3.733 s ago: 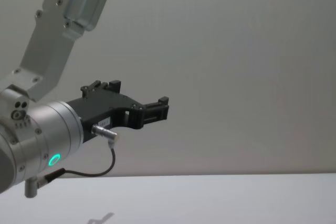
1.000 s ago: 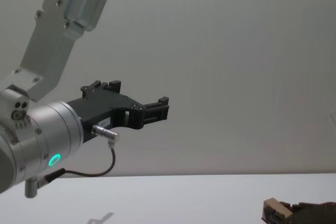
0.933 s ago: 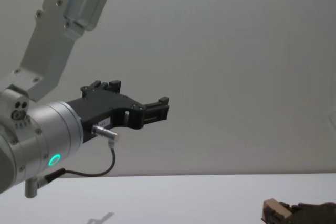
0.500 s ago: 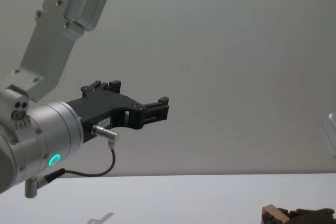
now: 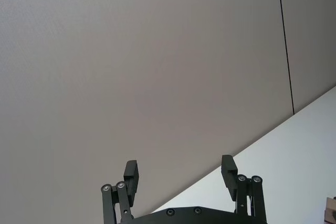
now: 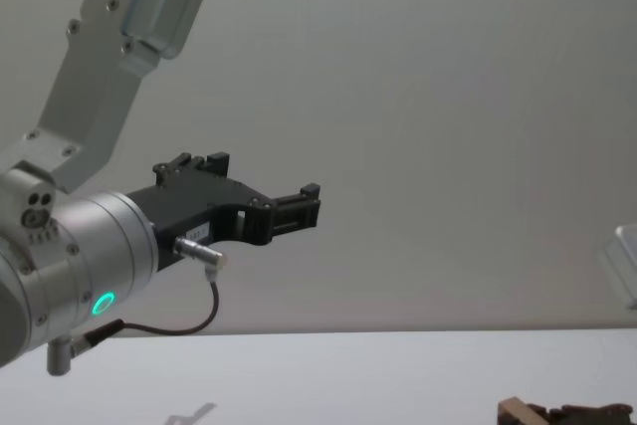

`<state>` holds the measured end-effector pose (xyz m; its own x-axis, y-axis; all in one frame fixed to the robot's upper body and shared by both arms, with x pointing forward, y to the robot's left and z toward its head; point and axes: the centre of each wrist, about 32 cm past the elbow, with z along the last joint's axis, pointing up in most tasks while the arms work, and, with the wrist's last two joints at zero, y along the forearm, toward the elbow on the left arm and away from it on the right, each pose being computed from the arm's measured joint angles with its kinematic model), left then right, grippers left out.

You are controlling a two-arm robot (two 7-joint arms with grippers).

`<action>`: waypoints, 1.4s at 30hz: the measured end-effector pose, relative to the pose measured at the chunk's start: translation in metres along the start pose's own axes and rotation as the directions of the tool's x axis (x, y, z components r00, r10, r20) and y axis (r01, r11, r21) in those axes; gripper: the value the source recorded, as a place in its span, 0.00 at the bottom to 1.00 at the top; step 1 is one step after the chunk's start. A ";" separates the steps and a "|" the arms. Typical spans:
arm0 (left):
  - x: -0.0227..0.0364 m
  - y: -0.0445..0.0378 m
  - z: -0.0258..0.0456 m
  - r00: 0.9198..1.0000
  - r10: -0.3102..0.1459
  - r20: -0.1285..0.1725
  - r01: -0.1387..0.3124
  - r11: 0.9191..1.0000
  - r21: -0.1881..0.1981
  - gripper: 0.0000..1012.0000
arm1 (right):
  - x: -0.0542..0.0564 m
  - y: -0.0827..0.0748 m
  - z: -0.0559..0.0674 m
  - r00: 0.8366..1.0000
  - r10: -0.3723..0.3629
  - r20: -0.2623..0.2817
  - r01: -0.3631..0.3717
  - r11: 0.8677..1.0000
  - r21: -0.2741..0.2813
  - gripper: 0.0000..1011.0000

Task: Use the one hand to pick up the stamp and affix it onto the A4 paper.

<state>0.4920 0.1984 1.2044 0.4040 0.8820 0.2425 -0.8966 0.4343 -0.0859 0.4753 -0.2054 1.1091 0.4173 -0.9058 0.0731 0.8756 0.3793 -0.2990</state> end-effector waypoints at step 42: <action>0.0000 0.0000 0.0000 1.000 0.000 0.000 0.000 1.000 0.000 0.99 | -0.001 0.000 0.002 0.999 -0.025 -0.024 0.025 1.000 -0.003 0.22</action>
<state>0.4920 0.1984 1.2044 0.4040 0.8821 0.2425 -0.8967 0.4343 -0.0860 0.4751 -0.2046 1.1109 0.3896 -0.9192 0.0577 0.8850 0.3563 -0.2996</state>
